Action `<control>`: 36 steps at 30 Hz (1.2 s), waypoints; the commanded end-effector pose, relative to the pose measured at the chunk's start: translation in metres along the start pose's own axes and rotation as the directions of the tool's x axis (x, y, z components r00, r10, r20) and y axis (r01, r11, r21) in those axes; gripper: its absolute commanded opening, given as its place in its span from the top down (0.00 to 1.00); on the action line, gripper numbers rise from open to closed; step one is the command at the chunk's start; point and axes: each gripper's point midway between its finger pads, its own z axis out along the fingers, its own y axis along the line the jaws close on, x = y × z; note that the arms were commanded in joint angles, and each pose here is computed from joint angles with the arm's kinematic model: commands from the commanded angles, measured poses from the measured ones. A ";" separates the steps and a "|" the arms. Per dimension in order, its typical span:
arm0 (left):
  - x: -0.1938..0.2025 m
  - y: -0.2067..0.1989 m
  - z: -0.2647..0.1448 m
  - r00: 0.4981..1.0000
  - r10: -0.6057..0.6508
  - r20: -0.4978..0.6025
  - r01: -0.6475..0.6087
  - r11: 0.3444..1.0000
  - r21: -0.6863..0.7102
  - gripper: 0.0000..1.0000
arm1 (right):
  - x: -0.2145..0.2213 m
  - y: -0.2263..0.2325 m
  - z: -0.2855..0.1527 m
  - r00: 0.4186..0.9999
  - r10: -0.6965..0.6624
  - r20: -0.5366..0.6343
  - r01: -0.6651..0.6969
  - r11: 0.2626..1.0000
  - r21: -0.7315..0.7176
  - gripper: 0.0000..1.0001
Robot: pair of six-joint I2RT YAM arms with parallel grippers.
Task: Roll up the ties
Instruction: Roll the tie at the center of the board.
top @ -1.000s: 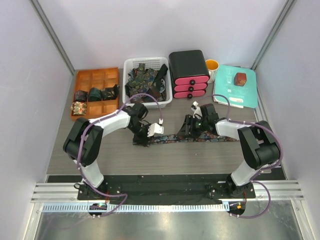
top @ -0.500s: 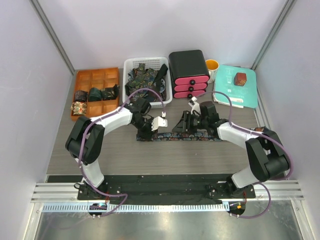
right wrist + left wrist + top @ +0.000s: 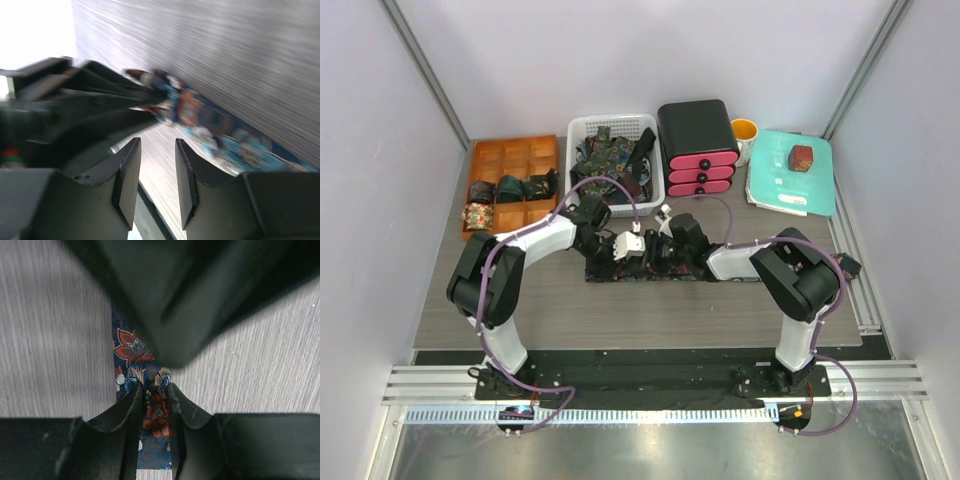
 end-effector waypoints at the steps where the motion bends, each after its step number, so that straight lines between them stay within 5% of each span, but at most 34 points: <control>1: -0.008 0.005 -0.012 0.998 0.008 0.064 -0.007 1.000 -0.026 0.73 | -0.031 0.039 0.008 0.993 -0.041 0.111 0.051 0.995 -0.083 0.61; 36: -0.004 0.012 -0.018 0.994 -0.049 0.100 0.050 0.999 -0.012 0.76 | -0.011 0.017 0.055 0.994 -0.070 0.090 0.073 0.997 -0.033 0.68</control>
